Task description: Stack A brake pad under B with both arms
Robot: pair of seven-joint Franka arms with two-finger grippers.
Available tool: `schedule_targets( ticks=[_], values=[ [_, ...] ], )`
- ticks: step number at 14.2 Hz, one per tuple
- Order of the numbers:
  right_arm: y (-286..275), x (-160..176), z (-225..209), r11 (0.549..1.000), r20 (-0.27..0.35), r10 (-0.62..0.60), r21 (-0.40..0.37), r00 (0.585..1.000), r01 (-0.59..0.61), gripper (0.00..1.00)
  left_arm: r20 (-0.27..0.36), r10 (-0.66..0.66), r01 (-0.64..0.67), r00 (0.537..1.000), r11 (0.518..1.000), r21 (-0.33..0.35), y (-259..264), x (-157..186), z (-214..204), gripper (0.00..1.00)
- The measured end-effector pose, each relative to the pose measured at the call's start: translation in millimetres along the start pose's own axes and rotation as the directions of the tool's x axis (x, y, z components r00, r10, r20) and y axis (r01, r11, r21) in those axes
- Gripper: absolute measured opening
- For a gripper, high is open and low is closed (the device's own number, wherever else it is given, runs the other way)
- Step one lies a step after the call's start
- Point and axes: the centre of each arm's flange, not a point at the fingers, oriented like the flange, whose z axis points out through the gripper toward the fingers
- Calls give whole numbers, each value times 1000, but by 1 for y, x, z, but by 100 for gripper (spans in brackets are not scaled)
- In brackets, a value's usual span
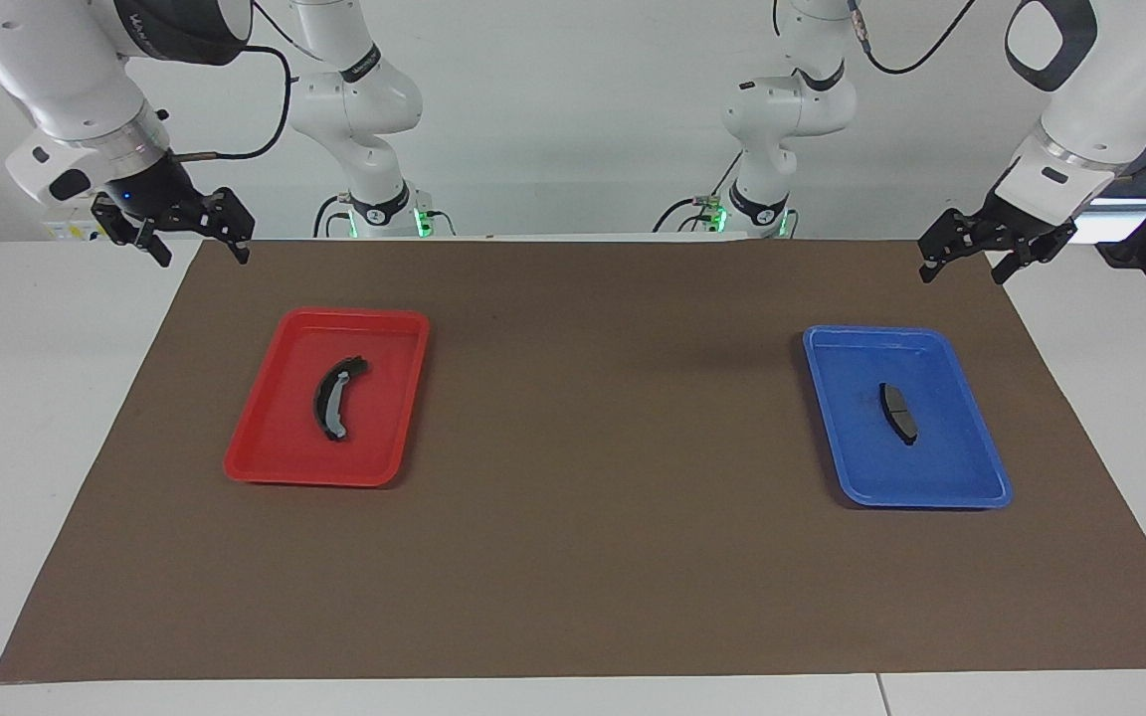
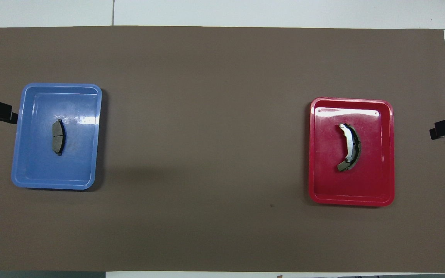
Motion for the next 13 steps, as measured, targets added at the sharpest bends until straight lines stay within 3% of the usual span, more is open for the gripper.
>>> schedule_targets(
  ticks=[13],
  values=[
    [0, 0, 0, 1000, 0, 0, 0, 1000, 0, 100, -5, -63, 63, 998, 998, 0, -1, -1, -2, 100]
  ],
)
